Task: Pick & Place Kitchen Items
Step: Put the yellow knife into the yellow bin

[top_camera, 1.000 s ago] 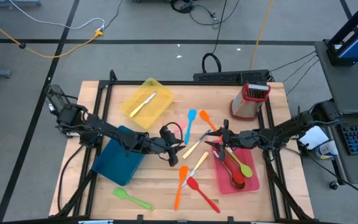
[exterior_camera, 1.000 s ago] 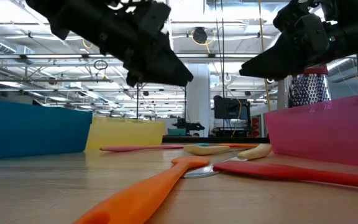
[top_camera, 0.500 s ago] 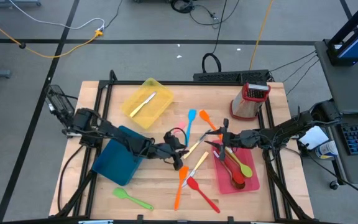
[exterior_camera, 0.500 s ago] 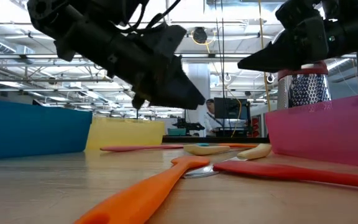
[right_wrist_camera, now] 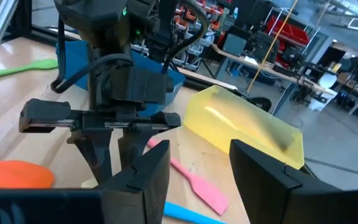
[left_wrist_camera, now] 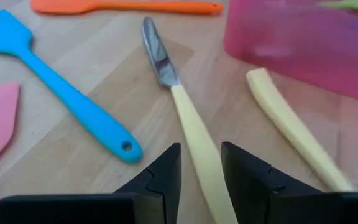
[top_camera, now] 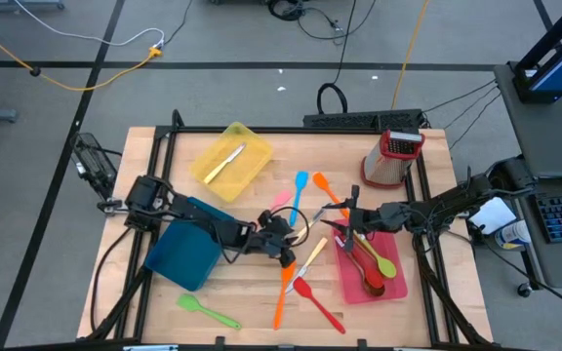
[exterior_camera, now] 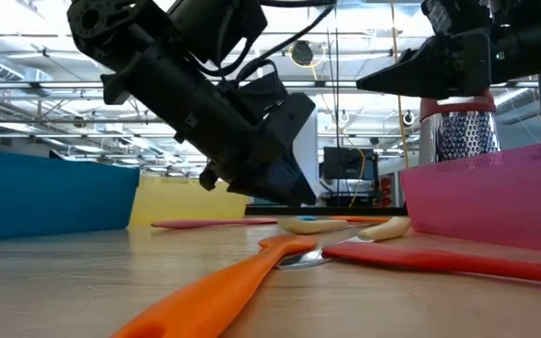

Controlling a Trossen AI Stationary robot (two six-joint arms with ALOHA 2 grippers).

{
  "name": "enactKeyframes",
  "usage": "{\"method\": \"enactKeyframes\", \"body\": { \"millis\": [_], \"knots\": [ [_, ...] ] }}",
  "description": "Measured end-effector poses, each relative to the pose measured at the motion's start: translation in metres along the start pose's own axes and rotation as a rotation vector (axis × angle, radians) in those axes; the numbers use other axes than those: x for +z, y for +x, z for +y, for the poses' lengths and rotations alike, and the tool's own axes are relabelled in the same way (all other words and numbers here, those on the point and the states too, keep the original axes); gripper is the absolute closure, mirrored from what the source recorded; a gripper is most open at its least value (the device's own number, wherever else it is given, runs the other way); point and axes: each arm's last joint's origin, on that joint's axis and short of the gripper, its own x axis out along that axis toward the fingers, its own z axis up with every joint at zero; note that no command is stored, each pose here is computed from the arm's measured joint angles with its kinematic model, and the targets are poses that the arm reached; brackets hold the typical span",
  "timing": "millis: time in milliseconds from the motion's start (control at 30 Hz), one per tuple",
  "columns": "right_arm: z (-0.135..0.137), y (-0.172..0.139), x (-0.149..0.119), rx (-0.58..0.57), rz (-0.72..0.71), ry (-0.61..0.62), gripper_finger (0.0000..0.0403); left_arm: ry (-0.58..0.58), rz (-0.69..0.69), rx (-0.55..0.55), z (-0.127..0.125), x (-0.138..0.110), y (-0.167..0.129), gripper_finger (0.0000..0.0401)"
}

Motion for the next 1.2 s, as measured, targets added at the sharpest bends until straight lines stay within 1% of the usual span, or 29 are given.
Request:
{"method": "enactKeyframes", "body": {
  "millis": [267,533,767,967,1067,1200],
  "knots": [
    [0.000,0.000,0.001,-0.004,-0.014,-0.040,0.0243,-0.005,0.015,0.000,-0.004,-0.005,-0.003,0.0284],
    [-0.001,0.000,0.002,-0.007,-0.023,-0.038,0.0243,0.003,0.019,-0.014,-0.010,-0.008,-0.006,0.0284],
    [-0.001,0.000,0.002,-0.007,-0.023,-0.038,0.0243,0.025,0.052,0.008,-0.007,-0.012,-0.006,0.0284],
    [-0.001,0.000,0.002,-0.007,-0.023,-0.039,0.0243,0.036,0.053,-0.002,-0.011,-0.014,-0.009,0.0284],
    [-0.001,0.000,0.002,-0.007,-0.023,-0.039,0.0243,0.040,0.056,-0.003,-0.012,-0.018,-0.006,0.0284],
    [-0.001,0.000,0.002,-0.007,-0.022,-0.039,0.0243,0.058,0.083,0.023,-0.010,-0.030,0.002,0.0284]
  ]
}}
